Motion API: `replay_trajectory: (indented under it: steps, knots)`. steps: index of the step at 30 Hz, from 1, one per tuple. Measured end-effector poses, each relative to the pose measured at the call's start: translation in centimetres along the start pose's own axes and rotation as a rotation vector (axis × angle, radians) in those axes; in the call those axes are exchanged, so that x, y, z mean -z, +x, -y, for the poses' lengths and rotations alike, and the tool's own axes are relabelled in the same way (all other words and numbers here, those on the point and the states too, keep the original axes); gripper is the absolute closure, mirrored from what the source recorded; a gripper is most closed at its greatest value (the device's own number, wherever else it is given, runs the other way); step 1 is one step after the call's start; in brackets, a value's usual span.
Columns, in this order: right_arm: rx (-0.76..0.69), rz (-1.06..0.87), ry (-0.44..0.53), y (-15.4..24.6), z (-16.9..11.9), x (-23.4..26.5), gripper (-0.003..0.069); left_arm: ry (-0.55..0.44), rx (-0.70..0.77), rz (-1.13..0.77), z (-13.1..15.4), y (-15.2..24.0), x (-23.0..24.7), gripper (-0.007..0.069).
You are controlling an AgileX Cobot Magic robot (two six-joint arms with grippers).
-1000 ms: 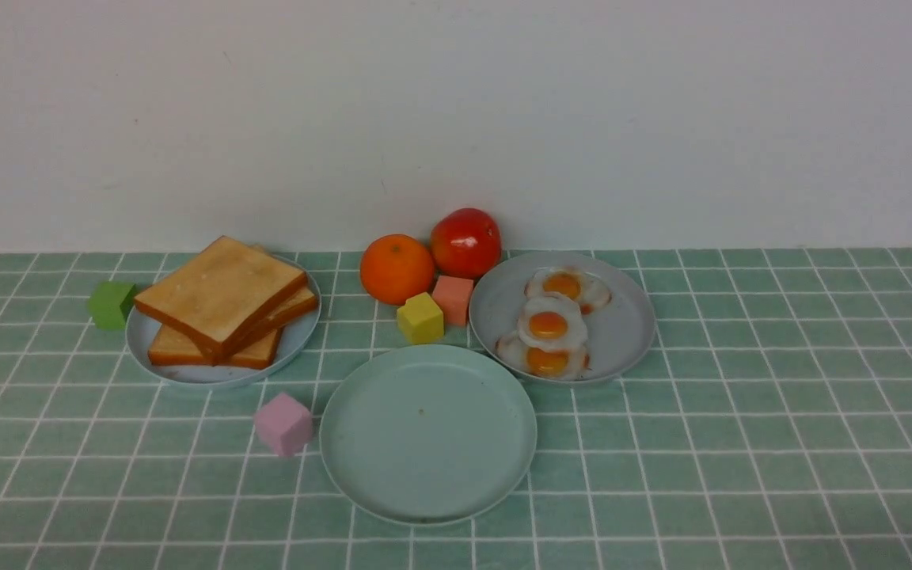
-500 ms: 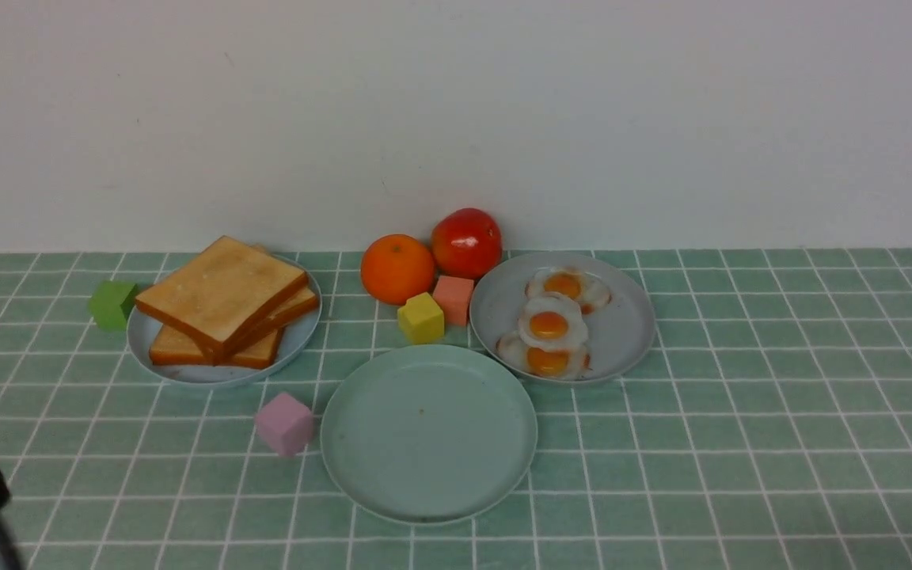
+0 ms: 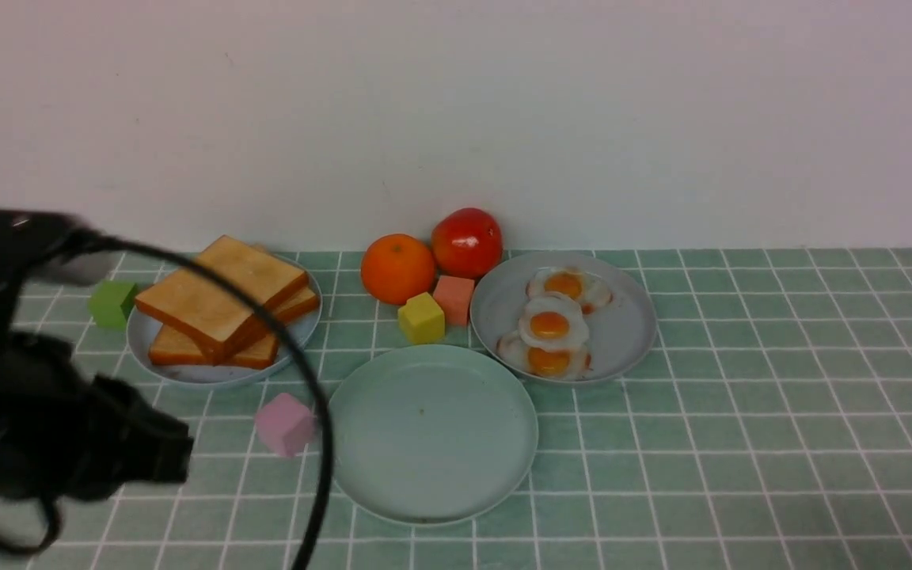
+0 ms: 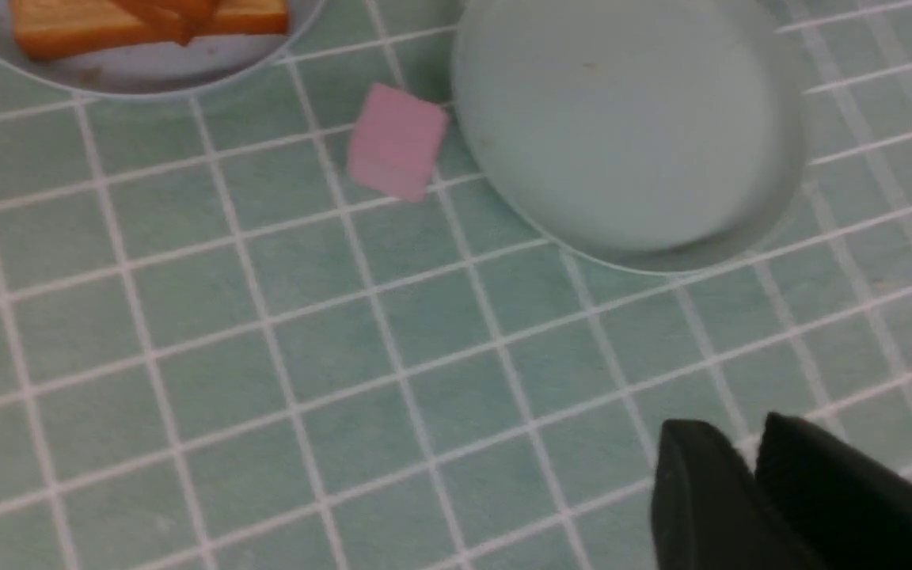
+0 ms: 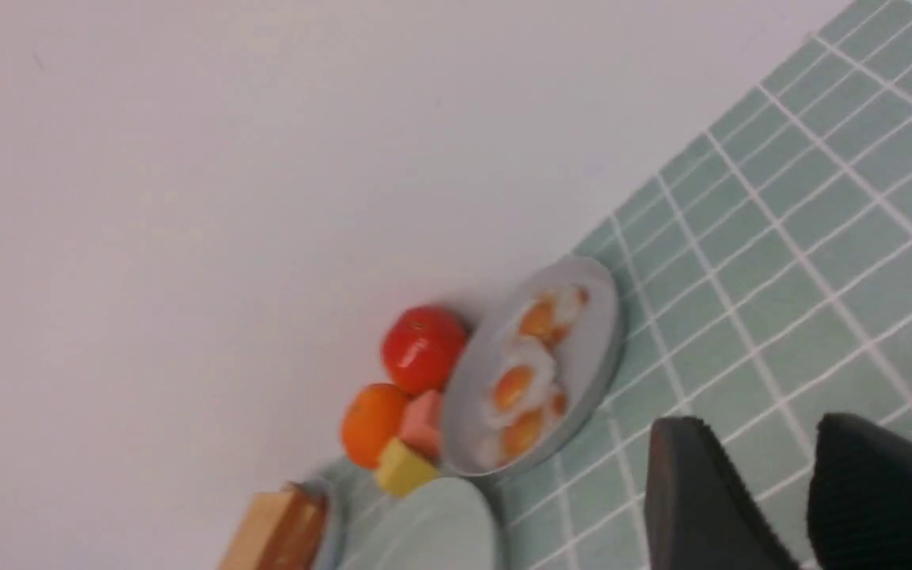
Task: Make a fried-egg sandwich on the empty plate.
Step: Use the left arm to grab a slice of bread
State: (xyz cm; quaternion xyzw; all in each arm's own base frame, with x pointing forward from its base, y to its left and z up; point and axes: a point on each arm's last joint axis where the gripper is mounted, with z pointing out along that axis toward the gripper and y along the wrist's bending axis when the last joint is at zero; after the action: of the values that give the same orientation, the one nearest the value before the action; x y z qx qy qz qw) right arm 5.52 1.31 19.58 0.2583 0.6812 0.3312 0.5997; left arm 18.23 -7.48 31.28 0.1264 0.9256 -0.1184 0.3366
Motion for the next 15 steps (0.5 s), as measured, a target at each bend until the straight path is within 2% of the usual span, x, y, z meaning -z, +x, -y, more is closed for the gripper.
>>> replay_trajectory:
  steps: [2,5,8,11,15]
  knots:
    - [0.051,-0.06,-0.04,-0.3,-1.3,0.3,0.0455,-0.03,-0.027,-0.05,-0.2,-1.2,-1.6,0.0636]
    - [0.249,-0.245,-0.13,-1.8,-5.7,1.2,0.0561,-0.068,-0.068,-0.106,-0.5,-3.5,-4.1,0.0638]
    - [0.444,-0.42,-0.165,-3.6,-9.2,1.4,0.0655,-0.094,-0.079,-0.142,-1.2,-6.3,-7.0,0.0638]
    - [0.568,-0.574,-0.164,-5.7,-12.2,1.0,0.0669,-0.127,-0.052,-0.164,-2.9,-8.7,-9.4,0.0638]
    - [0.701,-0.666,-0.17,-8.2,-14.9,0.3,0.0656,-0.189,-0.014,-0.178,-6.3,-11.6,-13.2,0.0638]
